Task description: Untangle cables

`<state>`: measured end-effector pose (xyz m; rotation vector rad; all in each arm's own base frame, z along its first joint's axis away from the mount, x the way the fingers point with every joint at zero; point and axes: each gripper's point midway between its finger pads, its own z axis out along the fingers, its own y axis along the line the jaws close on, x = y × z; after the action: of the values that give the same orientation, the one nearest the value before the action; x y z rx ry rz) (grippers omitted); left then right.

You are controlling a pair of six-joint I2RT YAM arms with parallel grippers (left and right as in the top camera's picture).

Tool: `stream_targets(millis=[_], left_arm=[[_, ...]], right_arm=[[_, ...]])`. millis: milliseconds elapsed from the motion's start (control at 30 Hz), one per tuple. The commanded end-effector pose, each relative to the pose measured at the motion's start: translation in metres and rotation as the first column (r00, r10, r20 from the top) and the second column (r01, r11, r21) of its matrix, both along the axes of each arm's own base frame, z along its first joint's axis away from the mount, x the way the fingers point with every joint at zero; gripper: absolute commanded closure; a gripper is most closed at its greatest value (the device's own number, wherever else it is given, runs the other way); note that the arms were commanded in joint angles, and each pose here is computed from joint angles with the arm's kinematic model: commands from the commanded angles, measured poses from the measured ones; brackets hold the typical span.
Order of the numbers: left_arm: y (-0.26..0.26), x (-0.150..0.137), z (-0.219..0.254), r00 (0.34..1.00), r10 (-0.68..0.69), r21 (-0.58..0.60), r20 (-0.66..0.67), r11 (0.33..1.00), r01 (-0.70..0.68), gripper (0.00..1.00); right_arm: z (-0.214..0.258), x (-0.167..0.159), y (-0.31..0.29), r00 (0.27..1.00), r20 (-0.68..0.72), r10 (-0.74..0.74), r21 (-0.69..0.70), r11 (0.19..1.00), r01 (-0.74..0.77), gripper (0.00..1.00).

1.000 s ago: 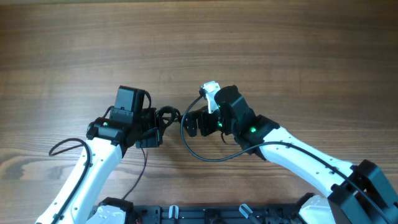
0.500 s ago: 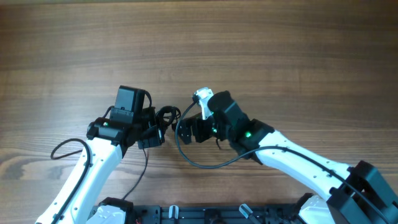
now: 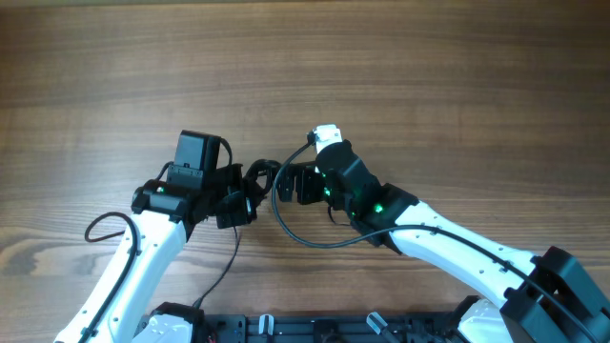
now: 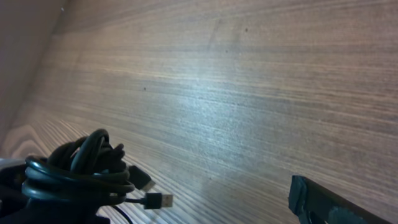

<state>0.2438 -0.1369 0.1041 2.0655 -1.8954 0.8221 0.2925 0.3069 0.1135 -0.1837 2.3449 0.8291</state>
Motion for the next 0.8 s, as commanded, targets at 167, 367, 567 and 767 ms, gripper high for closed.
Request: stream_targets(millis=[167,367,567,767], left_arm=[[-0.035,-0.015,0.025,0.971,-0.222,-0.186,0.087,0.954,0.235,0.96],[-0.026,0.001,0.03,0.91,-0.322,-0.102,0.263,0.928,0.358,0.96],[-0.02,0.039,0.048,0.777,-0.379,0.043,0.502,0.909,0.415,0.96],[-0.014,0.065,0.06,0.72,-0.366,0.132,0.59,0.923,0.362,0.96]], right_arm=[[0.008,0.015,-0.008,0.981,-0.059,-0.186,0.09,0.978,0.191,0.14],[-0.045,0.015,-0.087,0.889,-0.169,-0.426,-0.183,0.9,0.396,0.18],[-0.065,0.009,-0.13,0.903,-0.213,-0.373,-0.337,0.896,0.291,0.18],[-0.072,0.001,-0.141,0.94,-0.226,-0.255,-0.406,0.902,0.147,0.18]])
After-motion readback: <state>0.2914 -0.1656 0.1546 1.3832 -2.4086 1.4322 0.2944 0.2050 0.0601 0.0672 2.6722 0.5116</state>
